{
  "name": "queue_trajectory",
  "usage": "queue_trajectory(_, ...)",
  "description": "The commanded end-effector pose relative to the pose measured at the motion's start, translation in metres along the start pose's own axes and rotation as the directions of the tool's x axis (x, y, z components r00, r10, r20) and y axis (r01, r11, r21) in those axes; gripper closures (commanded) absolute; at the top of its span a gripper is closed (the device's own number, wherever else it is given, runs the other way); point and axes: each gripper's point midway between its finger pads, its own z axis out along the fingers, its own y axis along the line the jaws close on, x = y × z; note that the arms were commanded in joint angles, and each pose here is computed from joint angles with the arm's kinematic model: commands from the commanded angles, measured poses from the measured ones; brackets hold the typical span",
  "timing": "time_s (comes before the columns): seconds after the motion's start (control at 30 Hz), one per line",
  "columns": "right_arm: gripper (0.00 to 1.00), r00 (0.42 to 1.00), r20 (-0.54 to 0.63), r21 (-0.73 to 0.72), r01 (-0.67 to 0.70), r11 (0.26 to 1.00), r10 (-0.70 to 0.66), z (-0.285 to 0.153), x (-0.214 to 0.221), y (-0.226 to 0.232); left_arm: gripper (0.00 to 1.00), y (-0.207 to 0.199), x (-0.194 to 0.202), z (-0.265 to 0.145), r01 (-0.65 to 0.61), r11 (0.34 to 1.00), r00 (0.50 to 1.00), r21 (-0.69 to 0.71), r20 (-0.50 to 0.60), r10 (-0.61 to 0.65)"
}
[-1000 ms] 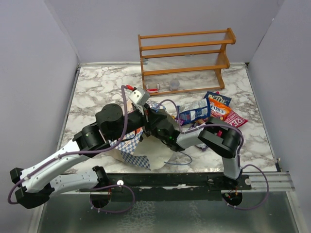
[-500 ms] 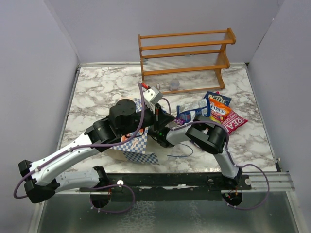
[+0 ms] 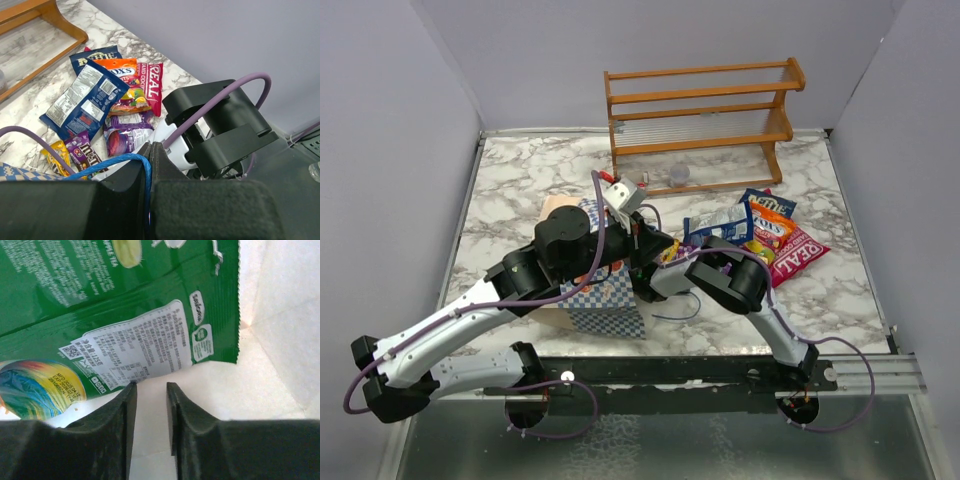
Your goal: Take the snacks out of the paper bag
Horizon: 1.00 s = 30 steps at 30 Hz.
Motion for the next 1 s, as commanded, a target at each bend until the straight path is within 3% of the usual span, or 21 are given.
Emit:
queue_trajectory(0.0,0.77,0.997,-0.083,-0.038,-0.001,0.999,-0.002,-0.002,0.022,0.007,1.00,-0.025,-0.034,-0.013,-0.010,0.996,0.992,0.094,0.127,-0.002)
queue_trajectory(0.13,0.95,0.999,-0.045,-0.050,0.009,0.999,-0.011,-0.009,-0.001,0.008,1.00,-0.019,-0.034,-0.018,-0.001,0.998,0.989,0.063,0.145,-0.009)
queue_trajectory(0.2,0.99,1.000,-0.028,-0.056,0.013,0.998,-0.015,-0.014,-0.010,0.008,1.00,-0.015,-0.035,-0.020,0.002,0.999,0.988,0.042,0.156,-0.009)
queue_trajectory(0.6,0.99,0.998,0.053,-0.046,0.023,0.999,-0.020,-0.074,-0.054,0.007,1.00,0.018,-0.023,-0.045,0.014,0.992,0.986,-0.123,0.168,0.007)
queue_trajectory(0.97,0.97,0.999,0.037,0.034,0.022,0.999,-0.024,-0.100,-0.052,-0.007,1.00,0.011,-0.023,-0.050,0.022,0.996,0.985,-0.085,0.175,-0.007)
